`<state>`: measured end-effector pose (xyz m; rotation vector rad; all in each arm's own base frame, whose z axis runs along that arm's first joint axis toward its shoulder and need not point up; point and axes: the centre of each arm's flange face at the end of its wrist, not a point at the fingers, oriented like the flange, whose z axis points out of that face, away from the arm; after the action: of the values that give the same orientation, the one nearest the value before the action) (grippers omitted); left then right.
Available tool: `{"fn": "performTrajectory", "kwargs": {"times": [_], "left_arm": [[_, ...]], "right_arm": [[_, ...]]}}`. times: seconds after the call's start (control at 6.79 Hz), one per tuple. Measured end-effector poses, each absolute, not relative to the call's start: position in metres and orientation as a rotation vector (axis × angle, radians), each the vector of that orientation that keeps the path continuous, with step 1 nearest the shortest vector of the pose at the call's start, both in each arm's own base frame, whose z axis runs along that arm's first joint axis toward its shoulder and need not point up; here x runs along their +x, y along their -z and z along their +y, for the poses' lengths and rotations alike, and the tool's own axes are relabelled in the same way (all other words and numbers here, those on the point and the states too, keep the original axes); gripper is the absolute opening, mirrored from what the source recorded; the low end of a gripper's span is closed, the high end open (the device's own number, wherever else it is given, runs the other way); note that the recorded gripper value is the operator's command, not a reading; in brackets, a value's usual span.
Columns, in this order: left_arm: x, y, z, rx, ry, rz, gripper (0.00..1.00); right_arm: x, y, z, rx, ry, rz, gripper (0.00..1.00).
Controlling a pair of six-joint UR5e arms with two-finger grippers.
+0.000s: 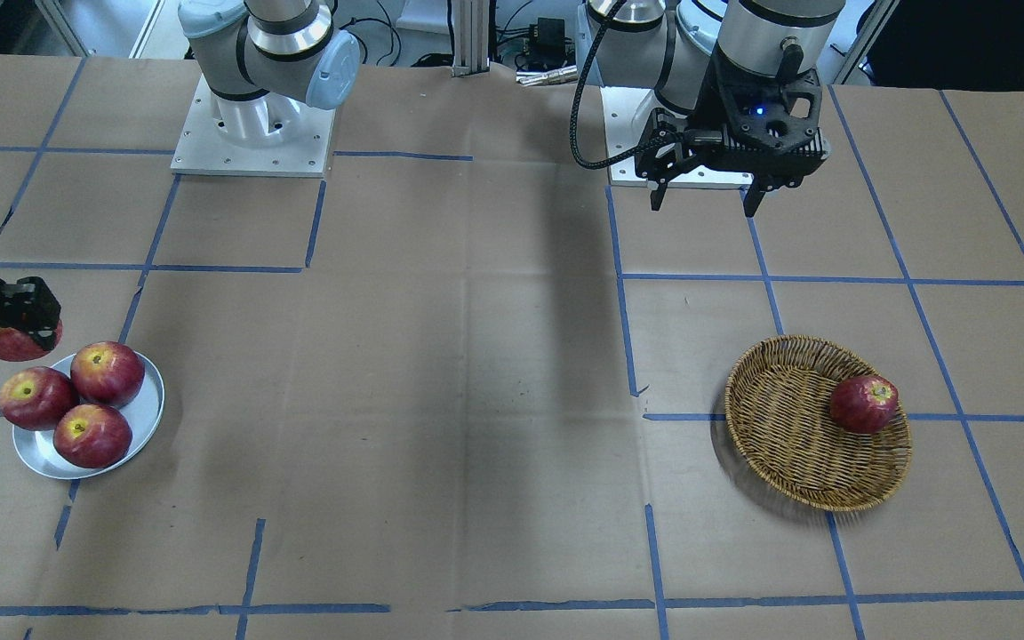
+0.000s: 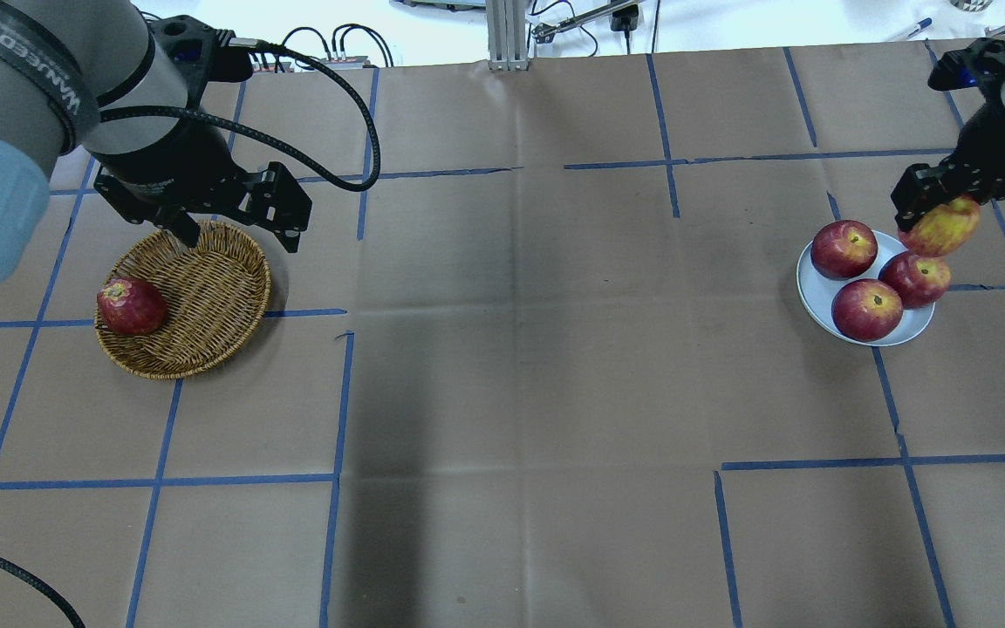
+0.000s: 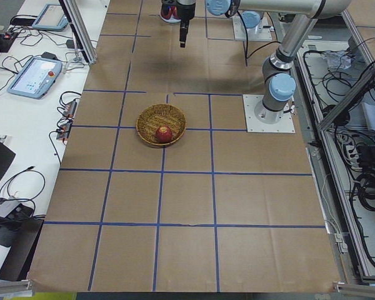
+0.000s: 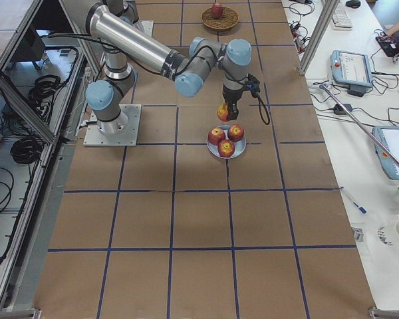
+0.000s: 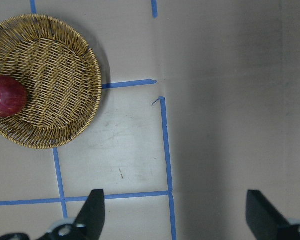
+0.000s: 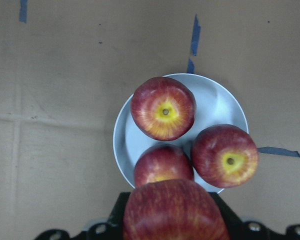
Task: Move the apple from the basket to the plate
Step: 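Lower the apple onto the plate among the red apples and release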
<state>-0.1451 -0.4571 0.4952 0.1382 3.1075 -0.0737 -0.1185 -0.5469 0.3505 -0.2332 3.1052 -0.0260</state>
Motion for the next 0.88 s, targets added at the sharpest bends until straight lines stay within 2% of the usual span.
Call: {"fn": "performTrajectory", "kwargs": {"times": [0.44,0.88], "left_arm": [[-0.145,-0.495,-0.457,0.138,0.074,3.109,0.99],[-0.145,-0.494,-0.457,0.138,0.071,3.113,0.99]], "right_arm": [[-0.144,-0.299,-0.546,-0.246,-0.024,3.056,0.53],[-0.141,-0.284,-0.549,-0.241,-0.007,3.024,0.53]]}}
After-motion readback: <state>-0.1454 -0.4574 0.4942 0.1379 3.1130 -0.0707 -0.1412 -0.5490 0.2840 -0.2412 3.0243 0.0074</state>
